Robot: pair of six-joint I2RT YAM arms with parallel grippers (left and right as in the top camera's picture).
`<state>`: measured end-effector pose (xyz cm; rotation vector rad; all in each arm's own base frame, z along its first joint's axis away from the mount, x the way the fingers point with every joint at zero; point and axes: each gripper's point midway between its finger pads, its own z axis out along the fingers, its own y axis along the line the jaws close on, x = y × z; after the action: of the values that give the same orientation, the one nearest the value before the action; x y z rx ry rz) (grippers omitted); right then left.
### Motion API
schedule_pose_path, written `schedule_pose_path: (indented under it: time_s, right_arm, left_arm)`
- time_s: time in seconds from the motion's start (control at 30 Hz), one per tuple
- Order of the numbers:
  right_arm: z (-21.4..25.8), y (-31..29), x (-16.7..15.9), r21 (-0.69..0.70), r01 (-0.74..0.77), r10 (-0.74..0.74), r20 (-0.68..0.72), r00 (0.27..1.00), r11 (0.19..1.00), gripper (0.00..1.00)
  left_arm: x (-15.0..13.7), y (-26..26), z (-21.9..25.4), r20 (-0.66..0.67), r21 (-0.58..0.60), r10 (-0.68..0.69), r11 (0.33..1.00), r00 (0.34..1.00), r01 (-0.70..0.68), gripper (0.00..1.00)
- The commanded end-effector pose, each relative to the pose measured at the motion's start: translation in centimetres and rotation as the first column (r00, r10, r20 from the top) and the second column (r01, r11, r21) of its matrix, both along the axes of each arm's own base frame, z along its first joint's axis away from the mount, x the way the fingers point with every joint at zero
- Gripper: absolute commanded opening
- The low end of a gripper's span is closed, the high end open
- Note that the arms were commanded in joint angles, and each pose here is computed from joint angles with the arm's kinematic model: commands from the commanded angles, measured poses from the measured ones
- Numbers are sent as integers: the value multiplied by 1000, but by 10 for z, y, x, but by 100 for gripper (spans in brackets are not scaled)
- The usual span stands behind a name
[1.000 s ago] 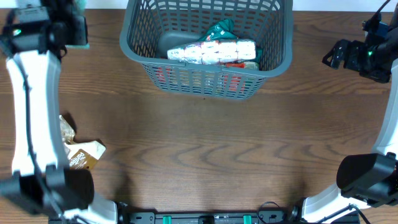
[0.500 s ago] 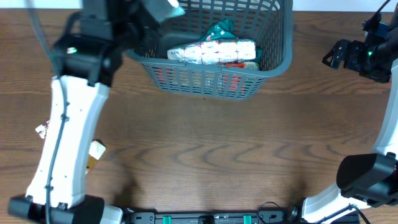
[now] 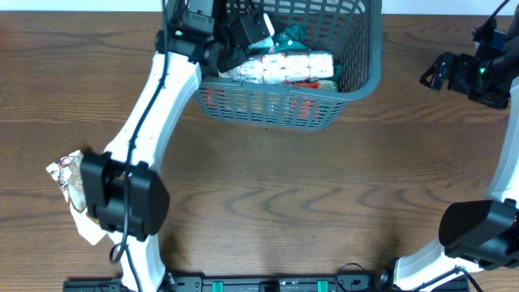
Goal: Pack container
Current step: 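Carry the light-blue snack pack into the basket with the left gripper, then release the snack and move the left gripper to the bread bag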
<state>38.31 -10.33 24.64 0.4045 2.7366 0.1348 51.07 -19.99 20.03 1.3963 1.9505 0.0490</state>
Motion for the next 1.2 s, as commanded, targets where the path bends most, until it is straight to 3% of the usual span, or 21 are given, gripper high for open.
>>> schedule_pose_path:
  time_s: [0.0,0.2,0.23,0.27,0.3,0.37,0.53,0.7,0.8,0.87,0.93,1.1,1.17]
  right_arm:
    - [-4,2,1,5,-5,5,-10,1000,1000,99]
    - [-3,2,3,2,-5,5,-3,1000,1000,99]
    - [-3,2,3,2,-5,5,-3,1000,1000,99]
    - [-3,2,3,1,-7,7,-3,1000,1000,99]
    - [-3,2,3,-1,-14,14,-3,1000,1000,99]
    - [-3,1,3,-7,-26,26,0,1000,1000,99]
    - [-2,0,5,-11,-25,25,9,1000,1000,99]
    - [-1,-1,8,-15,-25,25,23,999,1000,99]
    - [-1,-1,9,-16,-25,25,25,999,1000,99]
    - [-1,-1,9,-16,-25,25,25,999,1000,99]
    - [-1,-1,9,-16,-25,25,25,999,1000,99]
    - [-1,-1,9,-16,-25,26,25,999,1000,99]
    - [-1,-1,9,-17,-25,25,26,999,1000,99]
  left_arm:
    - [2,-3,4,15,-4,-13,1000,1000,13,34]
    - [1,-2,4,2,-17,13,1000,1000,-13,56]
    - [0,-2,3,-3,-17,14,1000,1000,-14,66]
    - [-1,-1,5,-2,-15,16,1000,1000,-16,83]
    - [-1,0,7,3,-11,21,1000,1000,-21,92]
    - [0,5,18,34,1,41,999,999,-42,100]
    - [-1,33,72,159,6,191,981,969,-195,99]
    - [-17,81,144,248,-135,453,892,856,-433,99]
    - [-38,118,178,216,-266,620,781,754,-565,99]
    - [-59,145,190,135,-347,729,669,671,-657,99]
    - [-88,185,193,0,-414,860,464,510,-783,99]
    - [-173,264,164,-250,-316,960,38,122,-948,99]
    - [-201,283,155,-281,-253,960,-55,19,-966,99]
